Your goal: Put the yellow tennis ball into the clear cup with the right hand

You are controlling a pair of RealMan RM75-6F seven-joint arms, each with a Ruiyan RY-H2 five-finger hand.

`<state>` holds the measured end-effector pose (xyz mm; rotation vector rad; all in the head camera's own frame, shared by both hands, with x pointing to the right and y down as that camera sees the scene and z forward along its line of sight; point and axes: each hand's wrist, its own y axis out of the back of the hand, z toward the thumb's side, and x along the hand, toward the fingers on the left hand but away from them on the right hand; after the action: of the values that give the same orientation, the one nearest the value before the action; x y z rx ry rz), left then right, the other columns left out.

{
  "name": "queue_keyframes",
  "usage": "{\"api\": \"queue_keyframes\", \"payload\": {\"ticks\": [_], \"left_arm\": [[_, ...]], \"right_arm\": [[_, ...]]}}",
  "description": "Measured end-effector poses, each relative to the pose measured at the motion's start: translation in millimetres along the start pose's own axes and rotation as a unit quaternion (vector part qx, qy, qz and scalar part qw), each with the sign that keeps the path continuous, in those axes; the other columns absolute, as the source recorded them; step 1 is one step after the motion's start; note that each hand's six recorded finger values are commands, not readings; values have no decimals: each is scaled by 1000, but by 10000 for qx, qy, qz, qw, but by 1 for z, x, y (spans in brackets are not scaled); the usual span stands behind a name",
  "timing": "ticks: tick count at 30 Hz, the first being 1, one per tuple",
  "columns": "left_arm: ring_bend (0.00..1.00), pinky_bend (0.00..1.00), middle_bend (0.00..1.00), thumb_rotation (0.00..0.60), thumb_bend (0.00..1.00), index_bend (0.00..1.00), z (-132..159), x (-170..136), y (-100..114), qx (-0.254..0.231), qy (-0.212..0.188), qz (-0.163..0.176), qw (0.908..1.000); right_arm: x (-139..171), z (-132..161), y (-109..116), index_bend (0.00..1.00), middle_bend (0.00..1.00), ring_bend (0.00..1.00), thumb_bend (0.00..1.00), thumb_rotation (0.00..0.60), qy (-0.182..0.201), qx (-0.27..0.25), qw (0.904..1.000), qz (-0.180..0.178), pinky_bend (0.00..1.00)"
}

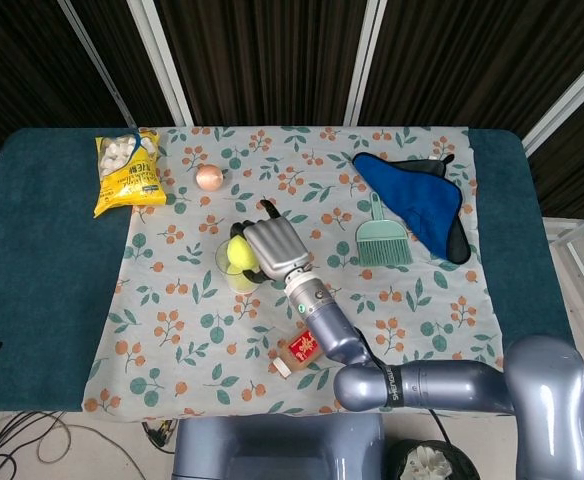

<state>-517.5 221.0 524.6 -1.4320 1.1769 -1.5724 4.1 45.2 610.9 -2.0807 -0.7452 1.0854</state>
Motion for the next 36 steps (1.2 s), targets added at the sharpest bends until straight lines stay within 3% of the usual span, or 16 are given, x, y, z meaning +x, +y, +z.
{"api": "queue_keyframes", "payload": {"ticks": [4, 11, 26, 32, 36], "left_arm": [[0, 69, 0, 600, 0, 190, -1, 0, 1, -7, 13, 8, 10000], [0, 69, 0, 600, 0, 190, -1, 0, 1, -9, 14, 12, 10000], [0, 69, 0, 600, 0, 190, -2, -1, 4, 18, 49, 73, 10000], [0, 69, 0, 600, 0, 184, -3, -1, 3, 56, 88, 71, 9999], [0, 69, 0, 600, 0, 177, 0, -2, 1, 92, 41, 44, 9999]], "right_arm": [[-2, 7, -3, 432, 315, 327, 500, 600, 78, -89, 9999, 44, 9], [-4, 10, -7, 194, 141, 200, 404, 600, 55, -85, 9999, 134, 0], [8, -13, 19, 150, 120, 185, 401, 600, -196, -166, 9997, 10, 0], [32, -48, 50, 132, 120, 185, 401, 600, -394, 77, 9988, -292, 0], [65, -90, 68, 125, 120, 185, 401, 600, -603, 422, 9957, -566, 0]]}}
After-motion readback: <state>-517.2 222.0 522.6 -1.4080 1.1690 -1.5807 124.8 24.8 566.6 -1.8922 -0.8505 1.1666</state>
